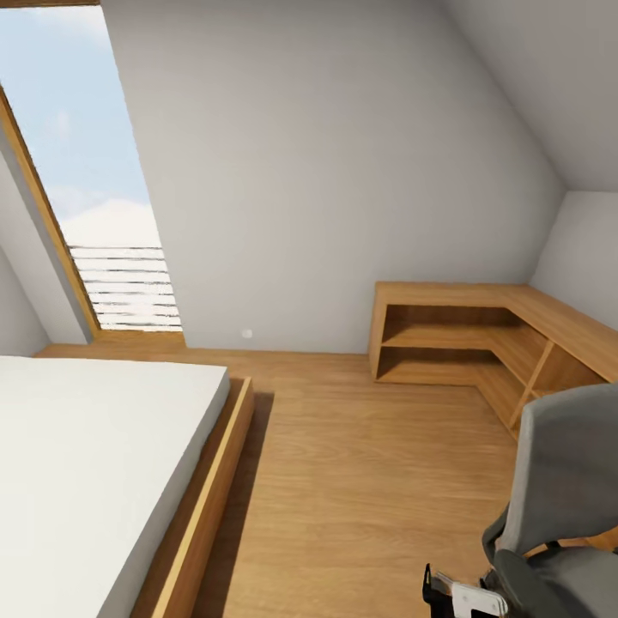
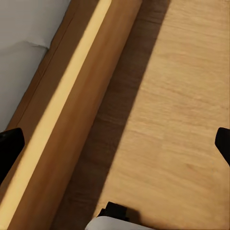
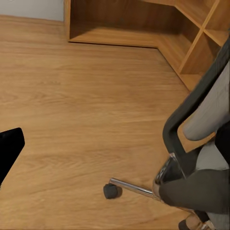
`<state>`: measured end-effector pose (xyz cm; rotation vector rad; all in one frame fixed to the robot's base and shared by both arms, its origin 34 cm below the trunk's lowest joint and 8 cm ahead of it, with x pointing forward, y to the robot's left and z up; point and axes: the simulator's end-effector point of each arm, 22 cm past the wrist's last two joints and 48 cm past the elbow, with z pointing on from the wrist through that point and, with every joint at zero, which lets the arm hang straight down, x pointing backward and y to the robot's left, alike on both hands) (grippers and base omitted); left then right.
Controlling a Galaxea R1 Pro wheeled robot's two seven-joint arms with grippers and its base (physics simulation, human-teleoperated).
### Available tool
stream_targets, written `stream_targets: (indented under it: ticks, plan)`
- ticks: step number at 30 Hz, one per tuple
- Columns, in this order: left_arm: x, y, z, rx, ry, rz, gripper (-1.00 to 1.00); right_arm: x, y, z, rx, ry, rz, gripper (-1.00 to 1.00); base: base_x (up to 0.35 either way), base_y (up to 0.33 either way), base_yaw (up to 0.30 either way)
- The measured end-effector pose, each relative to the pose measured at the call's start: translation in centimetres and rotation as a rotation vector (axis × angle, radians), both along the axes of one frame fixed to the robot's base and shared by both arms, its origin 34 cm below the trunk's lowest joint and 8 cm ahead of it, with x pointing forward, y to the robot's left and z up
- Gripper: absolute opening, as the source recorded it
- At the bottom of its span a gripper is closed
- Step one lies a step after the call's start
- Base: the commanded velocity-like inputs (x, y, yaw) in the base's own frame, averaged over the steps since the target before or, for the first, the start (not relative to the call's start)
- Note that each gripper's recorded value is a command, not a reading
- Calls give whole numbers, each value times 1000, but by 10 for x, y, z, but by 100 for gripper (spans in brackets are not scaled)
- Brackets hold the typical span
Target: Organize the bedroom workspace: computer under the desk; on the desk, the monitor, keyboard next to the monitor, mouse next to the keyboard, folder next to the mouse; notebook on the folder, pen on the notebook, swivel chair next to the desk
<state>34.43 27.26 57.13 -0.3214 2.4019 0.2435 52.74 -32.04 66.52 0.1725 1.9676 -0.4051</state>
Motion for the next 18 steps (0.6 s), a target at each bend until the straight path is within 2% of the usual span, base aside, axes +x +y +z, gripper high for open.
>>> stream_targets:
  ticks: [10, 18]
  plan:
    - [0, 0, 0, 0, 0, 0, 100, 0, 1, 0, 1, 0, 2, 100, 305, 0, -3]
    - [1, 0, 1, 0, -4, 0, 100, 4, 11, 0, 22, -2, 47, 100, 326, 0, -120]
